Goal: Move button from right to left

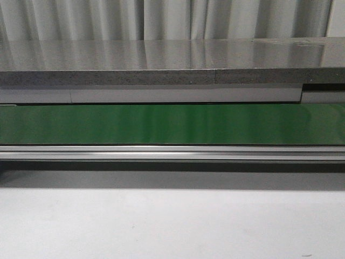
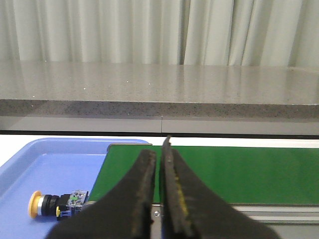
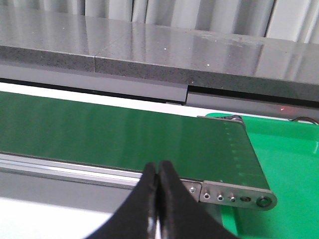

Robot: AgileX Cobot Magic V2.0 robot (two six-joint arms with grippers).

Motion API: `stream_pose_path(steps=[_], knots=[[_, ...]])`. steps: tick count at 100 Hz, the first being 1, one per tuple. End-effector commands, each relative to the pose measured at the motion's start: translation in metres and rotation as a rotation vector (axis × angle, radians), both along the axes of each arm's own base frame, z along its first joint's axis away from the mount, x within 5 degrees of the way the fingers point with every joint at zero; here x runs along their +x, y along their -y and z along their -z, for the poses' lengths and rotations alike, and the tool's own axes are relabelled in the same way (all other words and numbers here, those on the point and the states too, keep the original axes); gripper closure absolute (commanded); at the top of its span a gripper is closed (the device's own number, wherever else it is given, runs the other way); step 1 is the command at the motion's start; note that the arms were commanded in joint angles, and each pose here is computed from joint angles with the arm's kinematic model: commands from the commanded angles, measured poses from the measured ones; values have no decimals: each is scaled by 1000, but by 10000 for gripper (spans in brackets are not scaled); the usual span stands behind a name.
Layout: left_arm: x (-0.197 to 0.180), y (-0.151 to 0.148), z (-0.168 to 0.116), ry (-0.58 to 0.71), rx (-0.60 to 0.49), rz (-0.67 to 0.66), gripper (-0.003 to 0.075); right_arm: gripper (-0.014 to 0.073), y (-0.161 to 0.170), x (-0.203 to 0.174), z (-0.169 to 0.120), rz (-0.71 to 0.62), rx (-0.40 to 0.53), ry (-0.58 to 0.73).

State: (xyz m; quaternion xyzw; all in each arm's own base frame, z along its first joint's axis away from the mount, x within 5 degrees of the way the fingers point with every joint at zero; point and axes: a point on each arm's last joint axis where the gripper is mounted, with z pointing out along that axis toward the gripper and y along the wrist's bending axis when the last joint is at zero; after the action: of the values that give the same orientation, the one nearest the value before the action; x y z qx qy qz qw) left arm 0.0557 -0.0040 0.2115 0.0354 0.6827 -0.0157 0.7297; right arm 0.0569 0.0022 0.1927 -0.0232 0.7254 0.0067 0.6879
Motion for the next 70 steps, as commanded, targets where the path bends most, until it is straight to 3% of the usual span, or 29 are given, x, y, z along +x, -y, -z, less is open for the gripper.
stream_pose_path(steps=[1,70], knots=[[-2,1,5,73,-18,17,715,662,0,-1,-9,-5,8,101],[-2,1,5,73,-18,17,715,662,0,-1,-8,-5,7,93]])
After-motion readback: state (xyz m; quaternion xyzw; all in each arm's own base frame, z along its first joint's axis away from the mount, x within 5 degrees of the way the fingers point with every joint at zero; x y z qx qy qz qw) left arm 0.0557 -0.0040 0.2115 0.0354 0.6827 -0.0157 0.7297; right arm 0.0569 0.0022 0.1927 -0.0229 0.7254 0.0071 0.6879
